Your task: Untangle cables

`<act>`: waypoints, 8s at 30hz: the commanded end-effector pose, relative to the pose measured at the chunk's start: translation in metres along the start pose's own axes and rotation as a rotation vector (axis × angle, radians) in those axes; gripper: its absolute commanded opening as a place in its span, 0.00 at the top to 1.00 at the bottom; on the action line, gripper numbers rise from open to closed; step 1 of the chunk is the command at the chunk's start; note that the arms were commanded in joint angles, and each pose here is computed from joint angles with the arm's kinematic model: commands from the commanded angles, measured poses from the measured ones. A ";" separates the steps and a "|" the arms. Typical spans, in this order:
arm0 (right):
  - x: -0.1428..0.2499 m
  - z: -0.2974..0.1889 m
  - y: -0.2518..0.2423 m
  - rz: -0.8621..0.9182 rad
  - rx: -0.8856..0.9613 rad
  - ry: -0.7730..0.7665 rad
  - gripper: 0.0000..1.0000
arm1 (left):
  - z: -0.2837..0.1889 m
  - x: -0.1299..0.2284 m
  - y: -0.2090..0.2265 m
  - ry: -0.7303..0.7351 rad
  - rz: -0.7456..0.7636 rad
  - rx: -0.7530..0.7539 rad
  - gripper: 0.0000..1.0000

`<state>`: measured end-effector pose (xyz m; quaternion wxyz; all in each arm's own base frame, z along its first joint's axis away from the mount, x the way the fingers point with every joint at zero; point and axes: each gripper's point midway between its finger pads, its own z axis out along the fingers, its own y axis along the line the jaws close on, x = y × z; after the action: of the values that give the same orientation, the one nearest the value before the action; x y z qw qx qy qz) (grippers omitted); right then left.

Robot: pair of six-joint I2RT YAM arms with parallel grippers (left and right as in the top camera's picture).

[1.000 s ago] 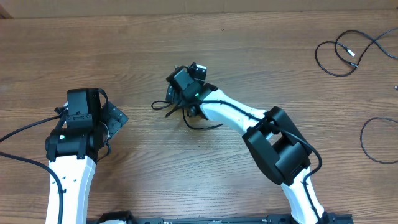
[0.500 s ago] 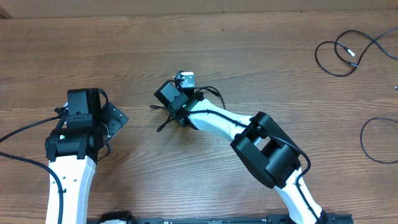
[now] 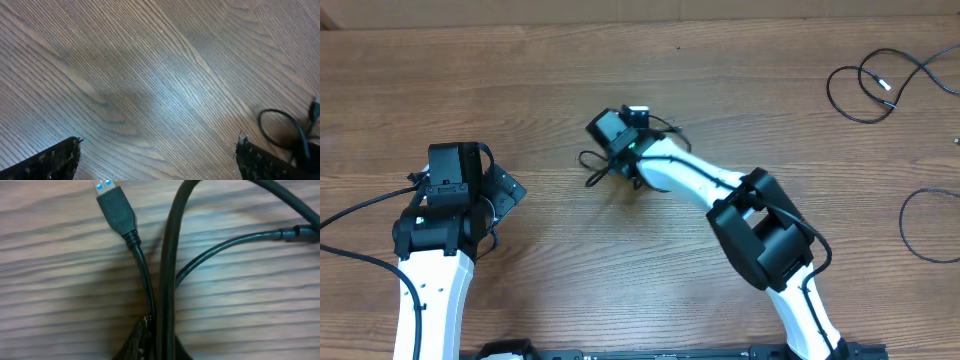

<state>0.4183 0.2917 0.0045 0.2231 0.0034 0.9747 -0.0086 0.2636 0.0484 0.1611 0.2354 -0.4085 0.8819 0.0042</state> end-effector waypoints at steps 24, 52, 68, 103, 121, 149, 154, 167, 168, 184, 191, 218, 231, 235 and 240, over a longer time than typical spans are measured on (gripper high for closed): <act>-0.208 -0.019 -0.276 0.068 0.025 -0.216 0.96 | -0.003 -0.006 0.002 -0.024 -0.017 -0.009 0.00; -0.230 -0.156 -0.317 0.397 -0.037 -0.364 0.00 | -0.003 -0.006 0.002 -0.024 -0.017 -0.008 0.00; -0.211 -0.278 -0.317 0.311 -0.036 -0.486 0.00 | -0.003 -0.006 0.002 -0.024 -0.017 -0.009 0.01; -0.076 -0.444 -0.314 0.310 -0.044 -0.542 0.00 | -0.003 -0.006 0.002 -0.024 -0.017 -0.009 0.01; -0.086 -0.420 -0.308 0.295 -0.052 -0.480 0.00 | -0.003 -0.006 0.002 -0.024 -0.017 -0.009 0.01; -0.024 -0.529 -0.289 0.225 -0.166 -0.763 0.00 | -0.003 -0.006 0.002 -0.024 -0.017 -0.009 0.00; -0.005 -0.551 -0.287 0.209 -0.196 -0.825 0.00 | -0.003 -0.006 0.002 -0.024 -0.017 -0.008 0.01; 0.022 -0.538 -0.289 0.211 -0.213 -0.918 0.00 | -0.003 -0.006 0.002 -0.024 -0.017 -0.008 0.01; 0.023 -0.530 -0.289 0.212 -0.213 -0.926 0.00 | -0.003 -0.006 0.002 -0.024 -0.017 -0.009 0.01; 0.059 -0.431 -0.305 0.278 -0.139 -1.035 0.00 | -0.003 -0.006 0.002 -0.024 -0.017 -0.009 0.01; 0.072 -0.396 -0.296 0.251 -0.188 -1.100 0.00 | -0.003 -0.006 0.002 -0.024 -0.017 -0.009 0.01; 0.070 -0.265 -0.302 0.274 -0.164 -1.163 0.00 | -0.003 -0.006 0.002 -0.024 -0.017 -0.009 0.00; 0.073 -0.252 -0.318 0.313 -0.098 -1.159 0.00 | -0.003 -0.006 0.002 -0.024 -0.017 -0.009 0.01; 0.073 -0.245 -0.312 0.290 -0.134 -1.173 0.00 | -0.003 -0.006 0.002 -0.024 -0.017 -0.009 0.01; 0.072 -0.240 -0.309 0.277 -0.153 -1.190 0.00 | -0.003 -0.006 0.002 -0.024 -0.017 -0.009 0.01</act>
<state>0.2454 -0.0146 0.1949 0.7234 0.1144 0.6758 0.0832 0.2635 0.0484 0.1611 0.2352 -0.4085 0.8819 0.0043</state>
